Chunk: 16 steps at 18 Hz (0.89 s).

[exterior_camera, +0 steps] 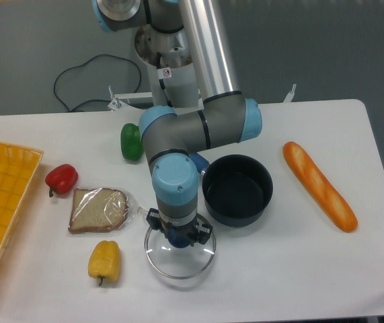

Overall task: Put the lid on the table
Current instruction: 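Lower the glass lid onto the table beside the saucepan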

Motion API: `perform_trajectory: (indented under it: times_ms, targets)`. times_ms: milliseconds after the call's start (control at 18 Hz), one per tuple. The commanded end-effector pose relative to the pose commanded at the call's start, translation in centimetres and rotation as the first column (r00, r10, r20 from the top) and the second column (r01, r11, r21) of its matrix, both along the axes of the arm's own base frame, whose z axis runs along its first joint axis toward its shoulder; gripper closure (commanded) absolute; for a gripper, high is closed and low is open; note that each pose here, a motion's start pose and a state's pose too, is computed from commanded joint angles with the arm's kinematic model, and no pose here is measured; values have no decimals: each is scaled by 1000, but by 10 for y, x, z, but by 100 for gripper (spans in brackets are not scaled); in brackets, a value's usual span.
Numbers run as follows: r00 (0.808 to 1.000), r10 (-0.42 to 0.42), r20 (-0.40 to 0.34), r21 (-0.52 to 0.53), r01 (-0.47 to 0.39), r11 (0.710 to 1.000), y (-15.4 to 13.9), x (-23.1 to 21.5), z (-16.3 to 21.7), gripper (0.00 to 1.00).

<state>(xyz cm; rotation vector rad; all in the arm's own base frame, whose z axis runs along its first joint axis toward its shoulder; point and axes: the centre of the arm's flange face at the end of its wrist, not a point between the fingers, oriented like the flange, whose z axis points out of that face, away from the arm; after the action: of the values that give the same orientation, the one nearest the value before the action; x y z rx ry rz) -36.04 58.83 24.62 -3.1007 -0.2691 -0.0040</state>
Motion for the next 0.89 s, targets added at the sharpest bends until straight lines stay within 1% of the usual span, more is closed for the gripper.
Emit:
perform_trajectory:
  times_ms: [889]
  targets:
    - [1000,0,6,-7,0,1000,4,-4,-17,39]
